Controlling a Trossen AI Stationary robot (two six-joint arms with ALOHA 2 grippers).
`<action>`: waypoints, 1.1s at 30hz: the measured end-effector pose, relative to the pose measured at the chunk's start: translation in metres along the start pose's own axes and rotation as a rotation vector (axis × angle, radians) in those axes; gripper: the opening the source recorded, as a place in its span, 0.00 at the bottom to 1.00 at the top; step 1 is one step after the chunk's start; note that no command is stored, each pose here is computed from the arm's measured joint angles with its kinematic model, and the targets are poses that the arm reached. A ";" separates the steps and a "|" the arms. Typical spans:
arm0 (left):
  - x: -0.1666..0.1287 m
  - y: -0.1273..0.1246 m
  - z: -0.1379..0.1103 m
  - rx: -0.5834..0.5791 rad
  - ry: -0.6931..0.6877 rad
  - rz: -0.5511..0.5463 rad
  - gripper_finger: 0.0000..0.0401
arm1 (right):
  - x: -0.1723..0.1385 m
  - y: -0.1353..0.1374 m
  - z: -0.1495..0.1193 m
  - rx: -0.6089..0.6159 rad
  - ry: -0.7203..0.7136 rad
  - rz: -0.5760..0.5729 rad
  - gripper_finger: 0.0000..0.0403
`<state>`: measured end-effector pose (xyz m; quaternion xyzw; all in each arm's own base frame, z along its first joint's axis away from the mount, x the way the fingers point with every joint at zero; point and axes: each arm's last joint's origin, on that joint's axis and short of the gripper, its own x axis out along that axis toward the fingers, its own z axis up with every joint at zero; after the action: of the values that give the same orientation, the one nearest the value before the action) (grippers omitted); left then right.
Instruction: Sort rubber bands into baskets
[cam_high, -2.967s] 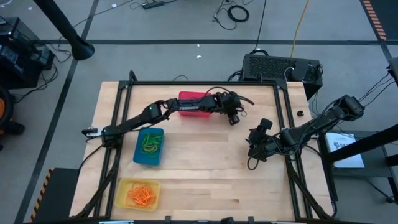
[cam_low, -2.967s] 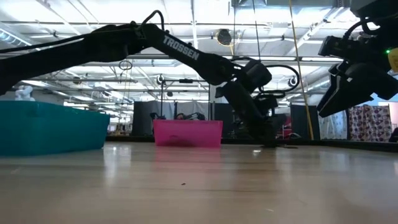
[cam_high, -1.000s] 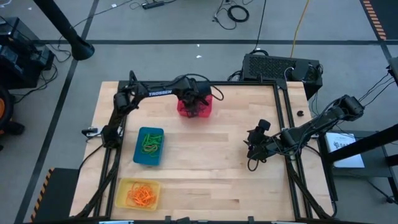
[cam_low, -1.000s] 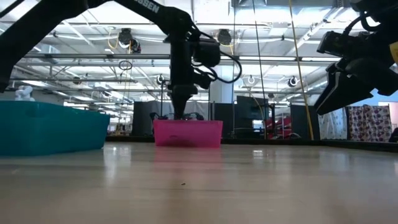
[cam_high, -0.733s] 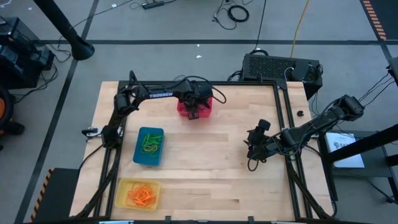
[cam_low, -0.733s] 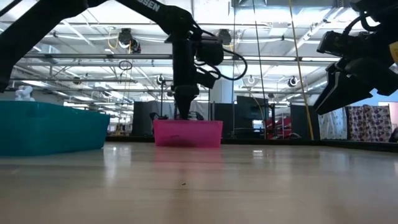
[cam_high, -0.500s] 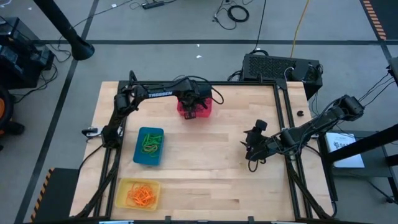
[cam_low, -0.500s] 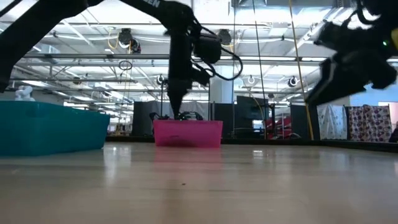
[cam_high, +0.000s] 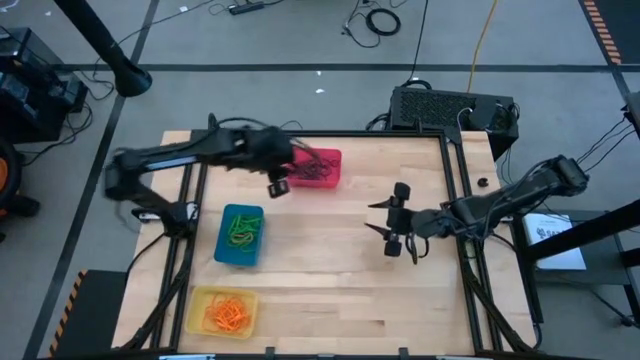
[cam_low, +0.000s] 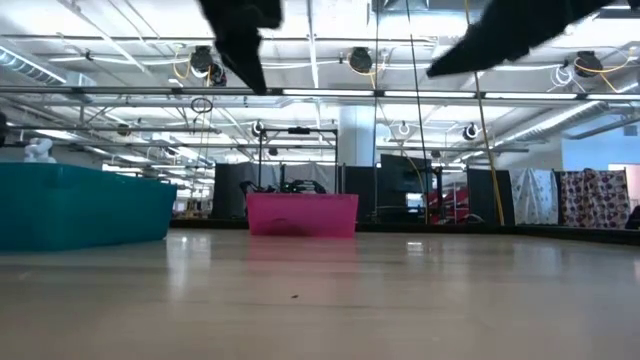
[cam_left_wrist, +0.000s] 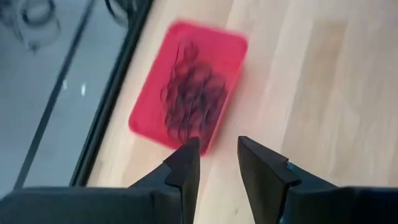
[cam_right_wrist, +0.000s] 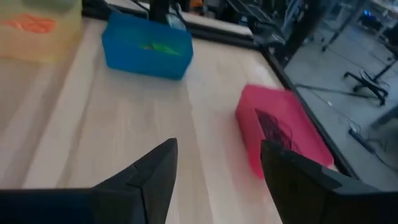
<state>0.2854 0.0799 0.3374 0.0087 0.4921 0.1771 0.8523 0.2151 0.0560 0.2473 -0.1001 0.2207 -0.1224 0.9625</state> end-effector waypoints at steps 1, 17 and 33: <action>-0.005 -0.001 -0.009 -0.006 -0.056 -0.005 0.29 | -0.001 -0.002 0.005 -0.005 -0.010 0.004 0.55; -0.003 -0.019 -0.121 -0.016 -0.770 -0.234 0.29 | -0.071 -0.056 0.041 -0.013 -0.032 0.023 0.03; 0.062 -0.036 -0.203 -0.076 -0.995 -0.261 0.29 | -0.074 -0.056 -0.056 0.242 -0.230 0.050 0.00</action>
<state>0.1534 0.0332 0.1744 -0.0004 0.0174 0.0615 0.9980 0.1147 0.0159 0.2414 0.0088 0.0950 -0.1118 0.9891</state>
